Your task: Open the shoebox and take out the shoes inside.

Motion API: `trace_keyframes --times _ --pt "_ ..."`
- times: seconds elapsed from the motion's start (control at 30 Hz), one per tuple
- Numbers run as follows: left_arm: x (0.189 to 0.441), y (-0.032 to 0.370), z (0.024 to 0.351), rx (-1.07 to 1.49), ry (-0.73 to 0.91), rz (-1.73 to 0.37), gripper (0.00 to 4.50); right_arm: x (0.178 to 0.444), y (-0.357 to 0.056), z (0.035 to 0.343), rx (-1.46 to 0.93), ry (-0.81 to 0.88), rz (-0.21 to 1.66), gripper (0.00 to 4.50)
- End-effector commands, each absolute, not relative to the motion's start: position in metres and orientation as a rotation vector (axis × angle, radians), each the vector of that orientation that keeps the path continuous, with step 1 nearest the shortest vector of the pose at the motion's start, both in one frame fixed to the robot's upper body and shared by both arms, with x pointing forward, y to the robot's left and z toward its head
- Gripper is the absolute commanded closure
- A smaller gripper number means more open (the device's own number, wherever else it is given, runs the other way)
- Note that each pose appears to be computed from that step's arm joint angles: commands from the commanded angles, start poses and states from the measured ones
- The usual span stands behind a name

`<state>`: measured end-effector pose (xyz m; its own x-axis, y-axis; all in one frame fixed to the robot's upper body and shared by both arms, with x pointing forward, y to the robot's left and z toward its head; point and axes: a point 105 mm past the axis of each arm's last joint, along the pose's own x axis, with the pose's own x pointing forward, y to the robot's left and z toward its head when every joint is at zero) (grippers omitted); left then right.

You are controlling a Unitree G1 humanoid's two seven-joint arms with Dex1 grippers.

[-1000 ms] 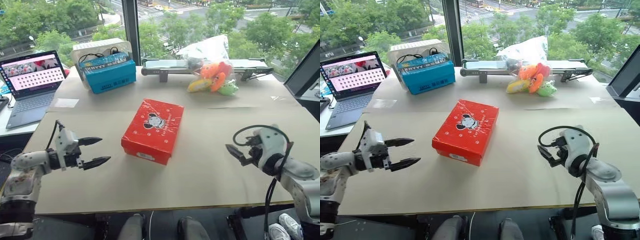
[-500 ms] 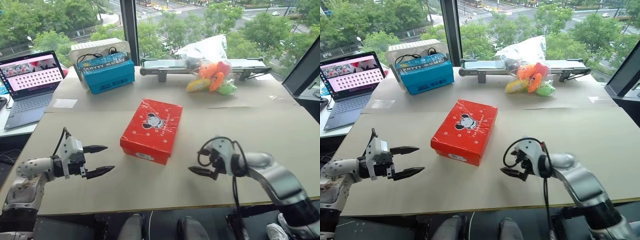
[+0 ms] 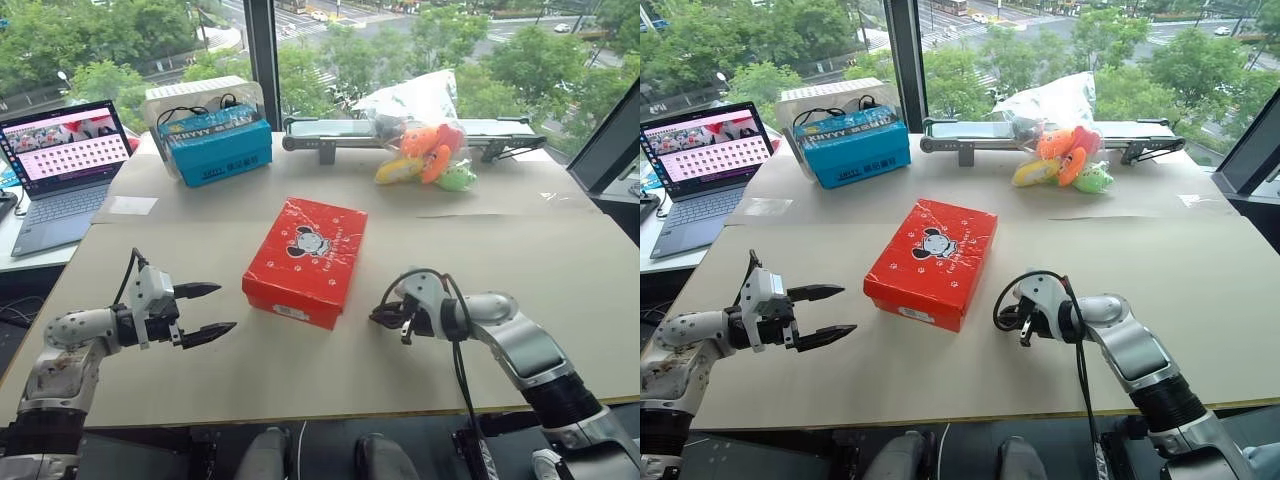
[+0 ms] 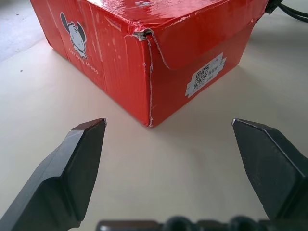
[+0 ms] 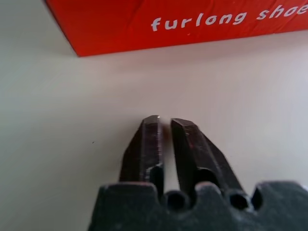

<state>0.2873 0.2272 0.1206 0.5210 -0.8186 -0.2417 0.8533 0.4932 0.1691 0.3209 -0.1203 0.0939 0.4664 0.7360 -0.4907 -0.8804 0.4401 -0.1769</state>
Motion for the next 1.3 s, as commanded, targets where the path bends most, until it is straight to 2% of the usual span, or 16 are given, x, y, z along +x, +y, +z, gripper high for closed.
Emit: trace_keyframes --times 0.03,0.23,1.3 --pt "0.288 0.226 0.125 0.305 0.108 -1.020 0.00 0.331 -0.115 0.116 -0.415 0.278 1.025 4.48" --pt "0.290 0.225 0.123 0.304 0.108 -1.016 0.00 0.347 -0.109 0.132 -0.397 0.221 0.999 4.48" --pt "0.287 0.226 0.119 0.294 0.107 -0.990 0.00 0.341 -0.085 0.198 -0.279 0.055 1.093 4.48"
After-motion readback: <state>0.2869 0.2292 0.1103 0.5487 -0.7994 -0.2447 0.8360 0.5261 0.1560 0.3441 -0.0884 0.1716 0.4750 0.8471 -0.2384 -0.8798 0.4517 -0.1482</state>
